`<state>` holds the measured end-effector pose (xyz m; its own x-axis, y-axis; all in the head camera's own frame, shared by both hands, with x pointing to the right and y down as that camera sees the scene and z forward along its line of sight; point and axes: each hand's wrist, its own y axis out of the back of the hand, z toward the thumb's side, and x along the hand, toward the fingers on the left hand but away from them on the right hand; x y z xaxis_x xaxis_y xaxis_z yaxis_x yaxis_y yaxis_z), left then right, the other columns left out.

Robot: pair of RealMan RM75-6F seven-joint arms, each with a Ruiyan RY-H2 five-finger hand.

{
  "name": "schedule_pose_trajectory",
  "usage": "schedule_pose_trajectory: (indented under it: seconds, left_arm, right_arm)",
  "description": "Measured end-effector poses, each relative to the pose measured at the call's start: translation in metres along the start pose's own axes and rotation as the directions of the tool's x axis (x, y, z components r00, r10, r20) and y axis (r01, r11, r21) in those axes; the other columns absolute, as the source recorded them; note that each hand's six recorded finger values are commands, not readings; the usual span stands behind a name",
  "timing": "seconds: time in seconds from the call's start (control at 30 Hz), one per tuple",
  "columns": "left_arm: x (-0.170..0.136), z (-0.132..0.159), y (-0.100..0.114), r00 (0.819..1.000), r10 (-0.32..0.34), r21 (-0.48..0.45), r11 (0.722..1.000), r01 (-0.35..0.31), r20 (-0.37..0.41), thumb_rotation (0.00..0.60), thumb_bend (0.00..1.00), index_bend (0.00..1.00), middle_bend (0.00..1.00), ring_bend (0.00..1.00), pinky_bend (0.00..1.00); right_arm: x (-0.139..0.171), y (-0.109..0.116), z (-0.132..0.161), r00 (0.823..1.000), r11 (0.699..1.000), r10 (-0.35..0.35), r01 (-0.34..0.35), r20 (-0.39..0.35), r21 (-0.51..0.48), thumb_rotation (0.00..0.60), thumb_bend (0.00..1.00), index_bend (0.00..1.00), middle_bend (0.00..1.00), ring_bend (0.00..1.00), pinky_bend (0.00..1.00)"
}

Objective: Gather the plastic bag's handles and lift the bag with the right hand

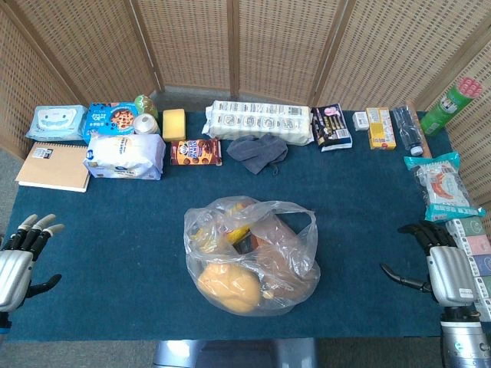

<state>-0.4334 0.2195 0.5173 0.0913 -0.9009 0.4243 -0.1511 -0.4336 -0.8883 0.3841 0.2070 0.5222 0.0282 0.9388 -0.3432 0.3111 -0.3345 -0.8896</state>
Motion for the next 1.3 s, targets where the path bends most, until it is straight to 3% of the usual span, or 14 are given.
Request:
schedule_pose_trajectory:
  seconds: [0.3, 0.53, 0.6, 0.73, 0.93, 1.3]
  left_arm:
    - [0.007, 0.007, 0.007, 1.000, 0.010, 0.013, 1.000, -0.010, 0.026, 0.600, 0.09, 0.18, 0.12, 0.05, 0.24]
    - [0.013, 0.015, 0.012, 0.998, 0.012, 0.024, 1.000, -0.014, 0.055, 0.600, 0.10, 0.18, 0.12, 0.05, 0.24]
    - [0.014, 0.018, 0.012, 0.998, 0.011, 0.025, 1.000, -0.013, 0.063, 0.600, 0.10, 0.18, 0.12, 0.05, 0.24]
    - [0.018, 0.022, 0.014, 0.997, 0.010, 0.033, 0.999, -0.012, 0.076, 0.600, 0.09, 0.18, 0.12, 0.05, 0.24]
    - [0.021, 0.025, 0.015, 0.996, 0.006, 0.036, 0.999, -0.009, 0.083, 0.600, 0.10, 0.18, 0.12, 0.05, 0.23]
    - [0.026, 0.026, 0.010, 0.996, -0.010, 0.037, 0.999, 0.007, 0.085, 0.600, 0.09, 0.18, 0.12, 0.05, 0.23]
  right_arm:
    - [-0.012, -0.004, 0.008, 0.999, 0.995, 0.043, -0.046, -0.034, -0.094, 0.266, 0.22, 0.30, 0.31, 0.18, 0.18]
    - [-0.038, -0.011, 0.021, 0.987, 0.974, 0.126, -0.142, -0.097, -0.177, 0.247, 0.17, 0.30, 0.30, 0.18, 0.16]
    - [-0.046, -0.015, 0.025, 0.982, 0.971, 0.154, -0.171, -0.112, -0.166, 0.184, 0.15, 0.30, 0.29, 0.18, 0.14]
    - [-0.063, -0.025, 0.032, 0.965, 0.963, 0.225, -0.241, -0.135, -0.120, 0.123, 0.13, 0.30, 0.29, 0.16, 0.12]
    - [-0.089, -0.039, 0.037, 0.944, 0.953, 0.298, -0.302, -0.141, -0.009, 0.106, 0.13, 0.31, 0.29, 0.15, 0.09]
    - [-0.106, -0.068, 0.046, 0.912, 0.920, 0.384, -0.364, -0.145, 0.147, 0.103, 0.13, 0.31, 0.29, 0.14, 0.07]
